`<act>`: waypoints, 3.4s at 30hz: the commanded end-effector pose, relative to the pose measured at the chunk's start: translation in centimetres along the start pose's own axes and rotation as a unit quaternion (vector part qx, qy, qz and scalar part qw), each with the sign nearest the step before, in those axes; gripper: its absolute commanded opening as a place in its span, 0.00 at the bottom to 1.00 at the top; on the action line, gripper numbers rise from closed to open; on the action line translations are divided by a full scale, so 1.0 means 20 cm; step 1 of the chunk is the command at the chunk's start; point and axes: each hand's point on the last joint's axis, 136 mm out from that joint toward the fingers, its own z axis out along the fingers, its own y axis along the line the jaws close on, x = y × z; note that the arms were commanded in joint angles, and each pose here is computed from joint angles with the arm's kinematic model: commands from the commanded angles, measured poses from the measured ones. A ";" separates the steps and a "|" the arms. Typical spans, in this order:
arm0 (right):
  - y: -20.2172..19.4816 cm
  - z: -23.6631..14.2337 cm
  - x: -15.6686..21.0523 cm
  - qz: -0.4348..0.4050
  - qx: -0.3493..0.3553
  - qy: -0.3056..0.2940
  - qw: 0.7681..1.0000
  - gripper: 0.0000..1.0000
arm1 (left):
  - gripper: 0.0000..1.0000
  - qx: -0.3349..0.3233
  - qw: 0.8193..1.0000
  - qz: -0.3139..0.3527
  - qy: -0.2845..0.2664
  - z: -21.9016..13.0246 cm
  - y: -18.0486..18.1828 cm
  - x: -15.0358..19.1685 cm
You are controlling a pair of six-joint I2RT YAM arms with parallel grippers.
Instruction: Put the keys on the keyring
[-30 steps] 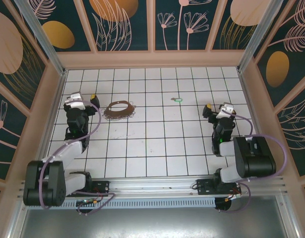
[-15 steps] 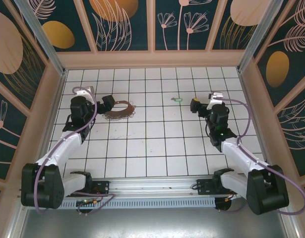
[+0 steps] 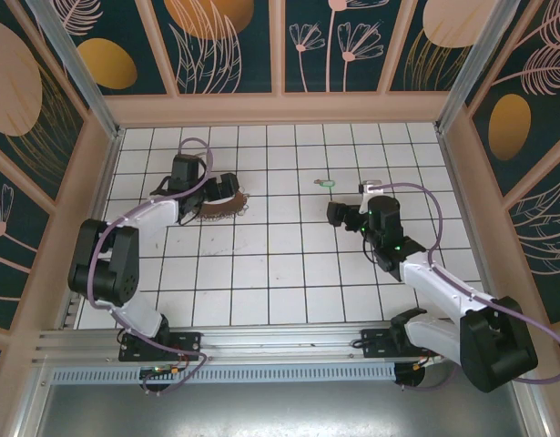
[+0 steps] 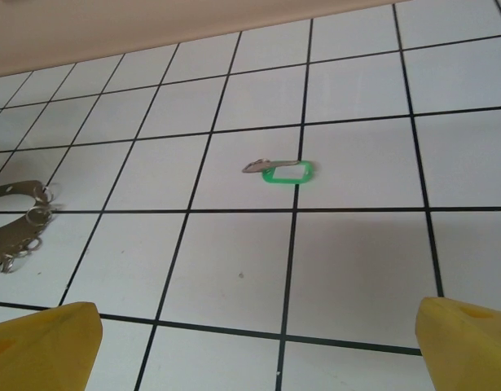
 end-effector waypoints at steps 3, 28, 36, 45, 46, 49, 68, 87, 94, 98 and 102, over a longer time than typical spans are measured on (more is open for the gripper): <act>0.12 0.05 0.05 0.007 -0.069 0.013 0.998 0.99 | 0.99 -0.037 0.999 0.015 0.035 0.13 0.06 0.04; 0.23 0.11 0.05 -0.021 -0.124 0.029 0.992 0.99 | 0.97 -0.069 0.990 0.021 0.118 0.27 0.19 0.32; 0.21 0.08 0.05 -0.010 -0.128 0.025 0.991 0.99 | 0.97 -0.063 0.990 0.016 0.126 0.24 0.17 0.39; 0.15 0.01 0.05 -0.005 -0.116 0.014 0.993 0.99 | 0.95 -0.046 0.990 0.021 0.129 0.19 0.08 0.45; 0.15 0.00 0.06 -0.005 -0.115 0.016 0.993 0.99 | 0.95 -0.047 0.990 0.020 0.133 0.18 0.09 0.48; 0.14 -0.01 0.05 -0.004 -0.111 0.015 0.994 0.99 | 0.94 -0.038 0.990 0.012 0.137 0.15 0.07 0.52; 0.10 -0.13 0.13 0.014 -0.103 0.026 0.994 0.98 | 0.92 0.055 0.988 -0.010 0.142 -0.16 -0.21 0.79; 0.29 -0.19 0.35 0.023 -0.131 0.073 0.989 0.93 | 0.45 0.042 0.987 0.053 0.143 -0.33 -0.18 0.83; 0.34 -0.19 0.36 0.009 -0.144 0.062 0.988 0.93 | 0.33 0.039 0.987 0.049 0.146 -0.35 -0.18 0.91; 0.34 -0.20 0.35 0.002 -0.148 0.054 0.987 0.93 | 0.28 0.028 0.988 0.048 0.146 -0.32 -0.15 0.93; 0.35 -0.21 0.35 0.001 -0.156 0.049 0.987 0.93 | 0.23 0.016 0.989 0.046 0.140 -0.30 -0.13 0.92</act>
